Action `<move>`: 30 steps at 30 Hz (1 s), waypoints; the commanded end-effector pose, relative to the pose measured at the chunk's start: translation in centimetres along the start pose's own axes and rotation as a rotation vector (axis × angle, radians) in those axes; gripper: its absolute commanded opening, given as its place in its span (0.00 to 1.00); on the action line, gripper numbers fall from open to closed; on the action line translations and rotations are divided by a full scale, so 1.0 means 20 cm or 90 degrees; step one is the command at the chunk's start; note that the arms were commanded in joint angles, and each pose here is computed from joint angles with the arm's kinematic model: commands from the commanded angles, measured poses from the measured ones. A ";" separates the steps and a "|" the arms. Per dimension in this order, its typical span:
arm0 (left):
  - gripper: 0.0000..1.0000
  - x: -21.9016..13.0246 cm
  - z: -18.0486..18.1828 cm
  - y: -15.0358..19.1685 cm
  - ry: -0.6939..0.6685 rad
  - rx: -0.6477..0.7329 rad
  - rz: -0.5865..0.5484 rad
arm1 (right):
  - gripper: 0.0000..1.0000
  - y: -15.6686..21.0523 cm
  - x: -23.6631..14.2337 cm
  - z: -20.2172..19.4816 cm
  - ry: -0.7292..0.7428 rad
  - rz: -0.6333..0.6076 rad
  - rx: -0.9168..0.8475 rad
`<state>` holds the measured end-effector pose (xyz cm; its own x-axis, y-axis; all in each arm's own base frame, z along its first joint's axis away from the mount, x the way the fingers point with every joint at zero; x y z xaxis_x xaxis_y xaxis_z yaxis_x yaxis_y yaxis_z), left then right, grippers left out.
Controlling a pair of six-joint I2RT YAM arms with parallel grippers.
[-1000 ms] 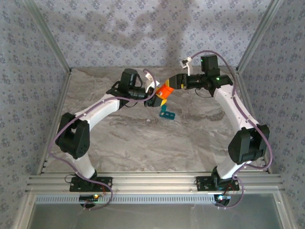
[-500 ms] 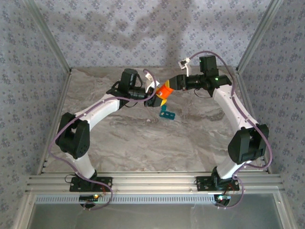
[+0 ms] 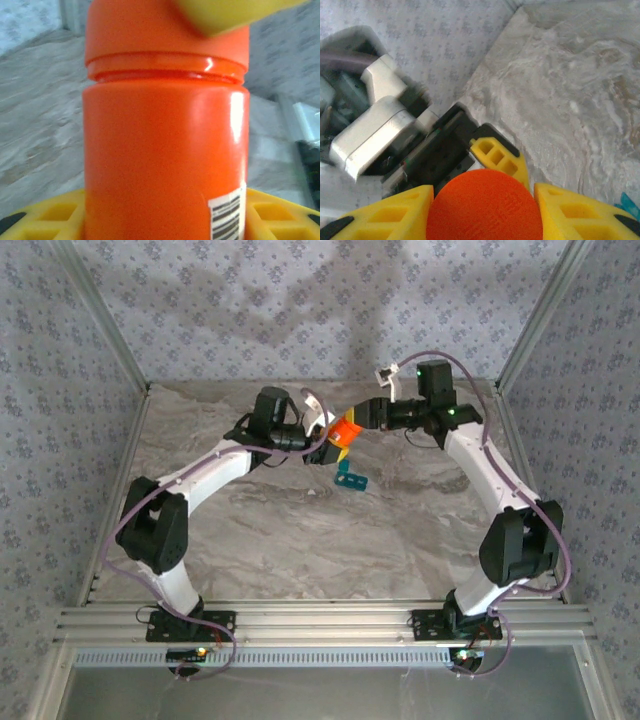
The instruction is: Sort the pills into containers
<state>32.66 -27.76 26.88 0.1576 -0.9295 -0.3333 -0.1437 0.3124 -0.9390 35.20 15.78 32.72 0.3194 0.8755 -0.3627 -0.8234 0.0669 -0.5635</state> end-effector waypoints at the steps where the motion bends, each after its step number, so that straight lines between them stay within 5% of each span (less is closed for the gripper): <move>1: 0.00 -0.01 -0.13 -0.16 -0.145 0.169 -0.036 | 0.30 0.09 0.09 -0.12 0.090 -0.040 0.164; 21: 0.00 0.05 -0.14 -0.12 -0.178 0.168 -0.042 | 0.35 0.10 0.10 -0.12 0.115 -0.070 0.213; 30: 0.00 0.04 -0.09 -0.08 -0.185 0.139 -0.047 | 0.65 0.00 0.00 -0.06 0.113 -0.118 0.207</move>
<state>31.68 -28.90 24.60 0.4466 -0.7964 -0.4077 -0.0398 0.4376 -0.8983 35.48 16.21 29.59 0.4743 0.7667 -0.4327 -0.8722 0.3423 -0.3496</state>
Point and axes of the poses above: each hand's point on the last joint's axis, 136 mm out from that joint toward the fingers, its own x axis out along the fingers, its own z axis along the line the jaws close on, y = z × x, the point moved 9 cm from there along -x, back along the fingers, and after that the axes turned 7 degrees about x, right-handed, at the moved point
